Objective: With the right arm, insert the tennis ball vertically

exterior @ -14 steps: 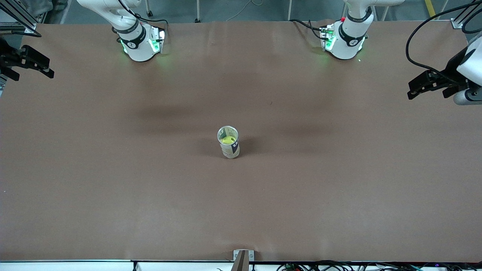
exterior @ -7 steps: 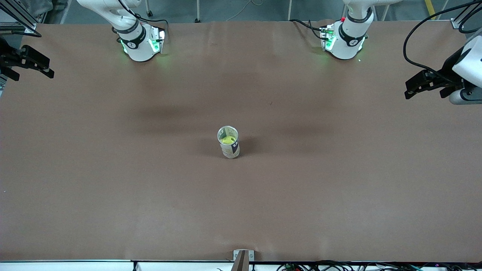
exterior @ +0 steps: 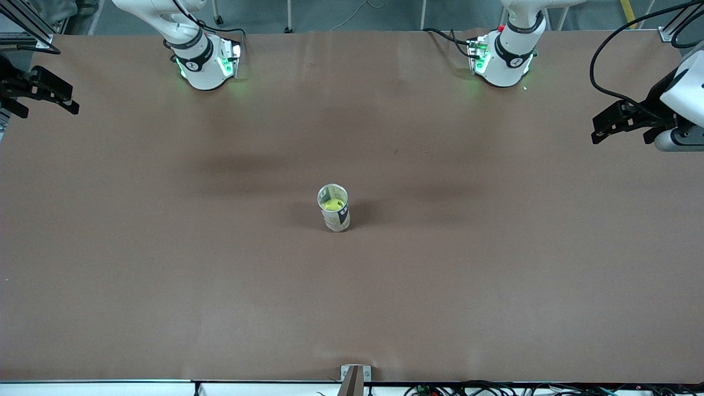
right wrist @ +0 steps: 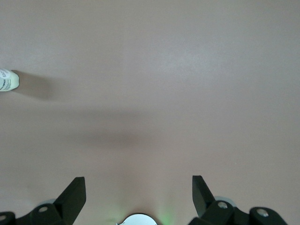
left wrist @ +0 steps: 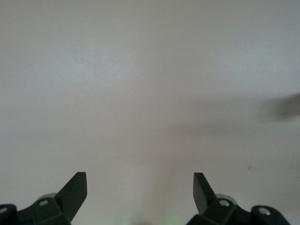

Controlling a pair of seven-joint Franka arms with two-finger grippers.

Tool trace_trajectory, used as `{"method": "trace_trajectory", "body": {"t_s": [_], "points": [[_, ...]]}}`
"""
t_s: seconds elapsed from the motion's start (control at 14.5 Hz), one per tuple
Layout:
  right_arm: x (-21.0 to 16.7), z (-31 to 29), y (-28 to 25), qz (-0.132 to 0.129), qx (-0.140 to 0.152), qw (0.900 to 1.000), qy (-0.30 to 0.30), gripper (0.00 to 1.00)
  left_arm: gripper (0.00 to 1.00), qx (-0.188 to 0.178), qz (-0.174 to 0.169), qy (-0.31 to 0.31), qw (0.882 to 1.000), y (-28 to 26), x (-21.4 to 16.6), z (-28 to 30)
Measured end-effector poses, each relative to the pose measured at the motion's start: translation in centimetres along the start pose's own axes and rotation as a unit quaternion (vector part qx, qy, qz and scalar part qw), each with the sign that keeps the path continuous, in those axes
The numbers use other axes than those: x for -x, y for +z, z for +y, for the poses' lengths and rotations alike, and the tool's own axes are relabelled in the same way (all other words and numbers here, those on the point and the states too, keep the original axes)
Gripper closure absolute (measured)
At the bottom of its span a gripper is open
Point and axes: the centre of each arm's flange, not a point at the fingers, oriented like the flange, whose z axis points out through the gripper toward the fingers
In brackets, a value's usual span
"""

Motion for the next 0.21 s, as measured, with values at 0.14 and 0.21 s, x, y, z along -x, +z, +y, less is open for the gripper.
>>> {"method": "trace_trajectory", "body": {"t_s": [0.14, 0.21], "points": [[0.00, 0.00, 0.00, 0.000, 0.000, 1.000, 0.000, 0.00, 0.00, 0.000, 0.001, 0.000, 1.000, -0.12, 0.00, 0.00], [0.00, 0.00, 0.00, 0.000, 0.000, 1.000, 0.000, 0.00, 0.00, 0.000, 0.002, 0.000, 1.000, -0.19, 0.00, -0.01]]}}
